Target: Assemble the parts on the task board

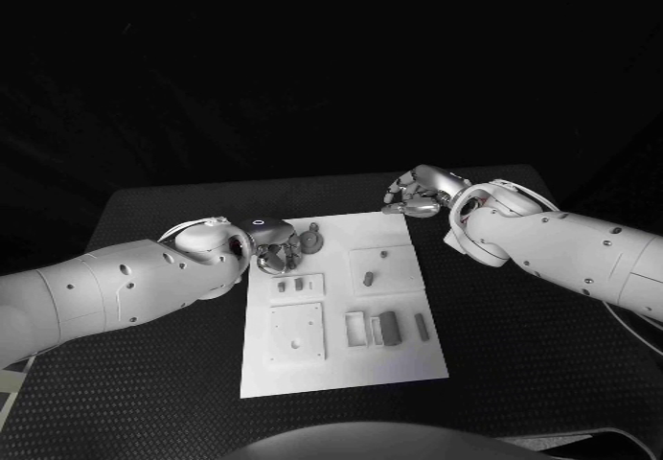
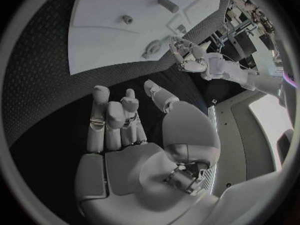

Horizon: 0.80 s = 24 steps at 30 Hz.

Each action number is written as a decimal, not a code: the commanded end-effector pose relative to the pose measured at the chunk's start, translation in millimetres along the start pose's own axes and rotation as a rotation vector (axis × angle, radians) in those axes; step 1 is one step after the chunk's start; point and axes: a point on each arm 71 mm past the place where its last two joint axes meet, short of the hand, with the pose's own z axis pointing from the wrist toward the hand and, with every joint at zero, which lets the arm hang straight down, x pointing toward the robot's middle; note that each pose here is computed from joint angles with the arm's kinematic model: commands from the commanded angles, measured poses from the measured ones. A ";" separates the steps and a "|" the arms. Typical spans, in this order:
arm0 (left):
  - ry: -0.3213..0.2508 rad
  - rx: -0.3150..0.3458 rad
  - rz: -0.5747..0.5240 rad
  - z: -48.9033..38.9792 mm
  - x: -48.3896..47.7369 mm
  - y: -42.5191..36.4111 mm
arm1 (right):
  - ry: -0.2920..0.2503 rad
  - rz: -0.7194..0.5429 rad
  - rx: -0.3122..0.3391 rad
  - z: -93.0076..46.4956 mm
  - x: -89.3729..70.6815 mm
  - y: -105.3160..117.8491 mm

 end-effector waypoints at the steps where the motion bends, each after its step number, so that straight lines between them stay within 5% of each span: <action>1: 0.022 0.001 -0.016 -0.2 4.3 -0.7 | 0.012 0.001 -0.005 0.1 1.2 0.5; 24: -0.014 -0.016 -0.016 -0.5 1.8 1.3 | 0.017 0.000 0.001 -0.4 1.2 -1.7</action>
